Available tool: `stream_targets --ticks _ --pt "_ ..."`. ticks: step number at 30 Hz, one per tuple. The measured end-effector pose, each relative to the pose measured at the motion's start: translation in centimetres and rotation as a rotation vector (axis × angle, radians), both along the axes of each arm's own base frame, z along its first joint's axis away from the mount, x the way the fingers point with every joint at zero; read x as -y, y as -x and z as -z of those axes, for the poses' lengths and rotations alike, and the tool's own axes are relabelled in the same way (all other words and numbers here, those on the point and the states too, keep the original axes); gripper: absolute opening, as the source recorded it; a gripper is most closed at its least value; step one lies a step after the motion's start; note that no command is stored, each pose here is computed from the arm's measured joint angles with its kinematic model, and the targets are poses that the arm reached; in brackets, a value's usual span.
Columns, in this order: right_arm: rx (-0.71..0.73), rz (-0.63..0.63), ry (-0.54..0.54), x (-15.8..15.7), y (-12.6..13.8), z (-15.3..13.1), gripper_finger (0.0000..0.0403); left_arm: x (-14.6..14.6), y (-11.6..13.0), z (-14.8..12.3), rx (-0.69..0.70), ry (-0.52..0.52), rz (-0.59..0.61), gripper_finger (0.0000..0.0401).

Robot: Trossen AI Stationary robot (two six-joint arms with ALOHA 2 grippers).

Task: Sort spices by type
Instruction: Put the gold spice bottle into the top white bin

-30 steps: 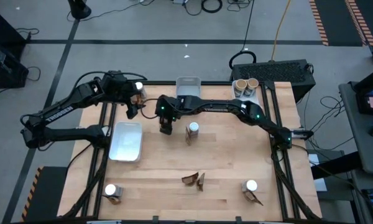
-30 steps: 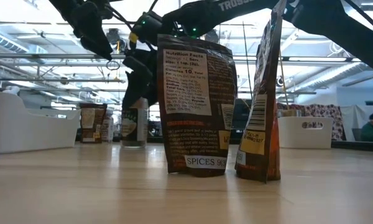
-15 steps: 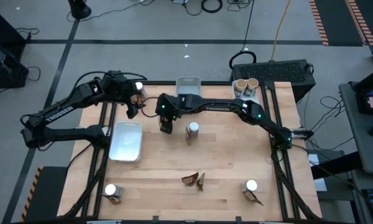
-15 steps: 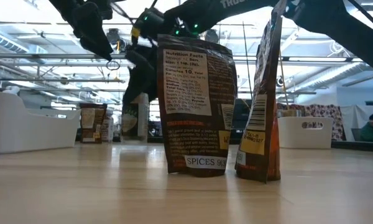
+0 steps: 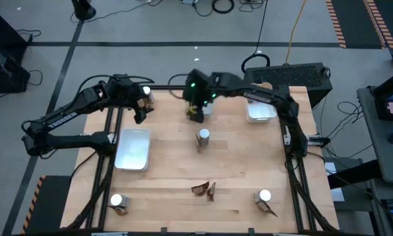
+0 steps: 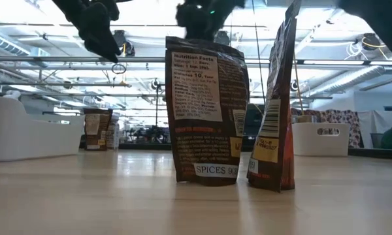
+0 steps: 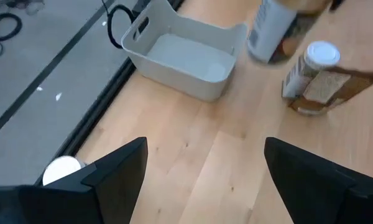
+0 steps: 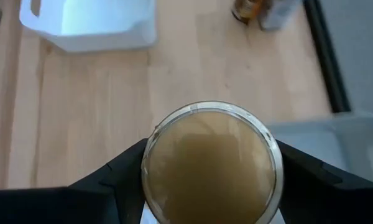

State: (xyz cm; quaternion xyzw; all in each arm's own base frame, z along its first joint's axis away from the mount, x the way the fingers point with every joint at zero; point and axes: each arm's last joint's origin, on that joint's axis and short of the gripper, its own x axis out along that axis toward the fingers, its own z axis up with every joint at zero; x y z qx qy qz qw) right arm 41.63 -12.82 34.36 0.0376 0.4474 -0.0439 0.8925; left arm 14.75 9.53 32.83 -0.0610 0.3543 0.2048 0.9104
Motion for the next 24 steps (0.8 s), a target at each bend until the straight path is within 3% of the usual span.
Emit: stream_targets --ticks 5,9,16,24 --pt "-0.044 0.032 -0.030 1.8 4.2 -2.6 0.0256 -0.1 -0.1 -0.1 0.026 0.009 -0.020 0.0327" --pt "-0.057 0.068 -0.036 2.9 7.6 -3.2 0.0256 -0.1 -0.1 -0.1 0.029 0.019 -0.038 0.0327" --pt "-0.022 0.229 -0.044 3.4 15.9 -1.2 0.0256 -0.2 -0.1 -0.2 0.026 -0.001 -0.078 0.0327" --pt "0.054 0.490 -0.006 1.7 24.6 1.5 0.0256 -0.6 -0.6 -0.3 0.058 -0.010 -0.089 0.0327"
